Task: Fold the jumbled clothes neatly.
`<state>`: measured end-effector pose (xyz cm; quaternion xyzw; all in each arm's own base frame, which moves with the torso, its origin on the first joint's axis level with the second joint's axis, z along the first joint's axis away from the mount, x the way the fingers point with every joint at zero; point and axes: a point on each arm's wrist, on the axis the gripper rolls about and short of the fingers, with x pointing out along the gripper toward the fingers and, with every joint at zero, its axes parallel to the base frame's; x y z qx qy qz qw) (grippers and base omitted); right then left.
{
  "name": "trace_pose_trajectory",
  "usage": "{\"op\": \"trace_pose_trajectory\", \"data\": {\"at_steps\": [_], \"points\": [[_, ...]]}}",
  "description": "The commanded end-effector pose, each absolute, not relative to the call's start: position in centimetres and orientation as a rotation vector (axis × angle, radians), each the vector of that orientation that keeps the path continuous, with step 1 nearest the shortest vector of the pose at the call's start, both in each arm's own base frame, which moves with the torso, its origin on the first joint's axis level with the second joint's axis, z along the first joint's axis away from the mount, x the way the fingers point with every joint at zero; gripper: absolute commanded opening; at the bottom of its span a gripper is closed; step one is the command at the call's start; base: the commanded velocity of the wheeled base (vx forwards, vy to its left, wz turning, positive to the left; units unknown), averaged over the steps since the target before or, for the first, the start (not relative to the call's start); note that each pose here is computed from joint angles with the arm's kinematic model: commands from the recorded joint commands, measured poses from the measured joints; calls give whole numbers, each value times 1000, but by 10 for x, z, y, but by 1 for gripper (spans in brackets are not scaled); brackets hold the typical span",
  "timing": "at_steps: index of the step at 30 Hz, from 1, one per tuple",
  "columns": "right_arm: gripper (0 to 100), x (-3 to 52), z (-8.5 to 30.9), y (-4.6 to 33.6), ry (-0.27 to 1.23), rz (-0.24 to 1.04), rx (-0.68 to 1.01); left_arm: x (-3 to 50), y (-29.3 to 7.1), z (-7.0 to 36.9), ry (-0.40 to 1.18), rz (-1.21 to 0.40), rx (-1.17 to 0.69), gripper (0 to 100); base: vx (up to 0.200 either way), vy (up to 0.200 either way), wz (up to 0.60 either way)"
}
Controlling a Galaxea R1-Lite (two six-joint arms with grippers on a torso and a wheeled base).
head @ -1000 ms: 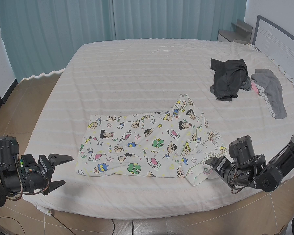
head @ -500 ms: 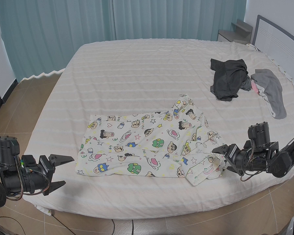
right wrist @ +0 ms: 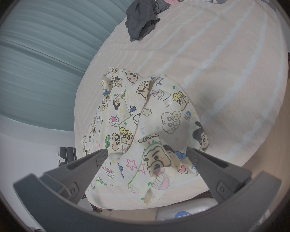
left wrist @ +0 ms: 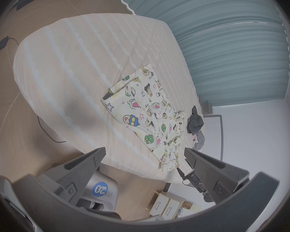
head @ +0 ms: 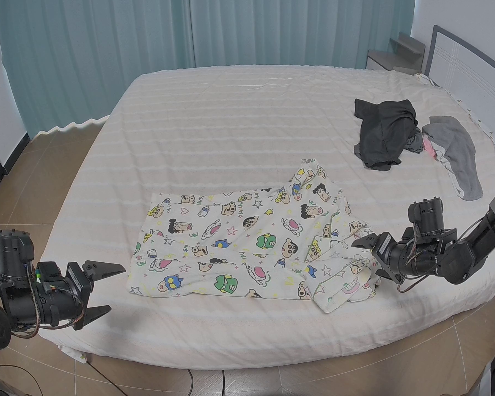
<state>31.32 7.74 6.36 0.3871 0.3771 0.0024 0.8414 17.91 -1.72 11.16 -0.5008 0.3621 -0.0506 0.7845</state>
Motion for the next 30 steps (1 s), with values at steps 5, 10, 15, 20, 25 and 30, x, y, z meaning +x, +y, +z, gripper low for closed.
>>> {"op": "trace_pose_trajectory", "data": {"at_steps": [5,10,15,20,25,30], "points": [[0,322,48,83,835,2,805,180,-17,111,785,-107,-1081,100,0,0,0],[0,327,41,86,853,6,800,180,-17,111,784,-108,-1081,100,0,0,0],[0,325,47,85,836,9,800,180,-17,111,784,-108,-1081,100,0,0,0],[0,313,60,83,815,21,803,180,-17,111,785,-107,-1081,100,0,0,0],[0,291,66,86,832,39,789,180,-17,111,784,-108,-1080,100,0,0,0],[0,266,53,90,870,29,769,180,-17,110,787,-104,-1081,100,0,0,0]]}}
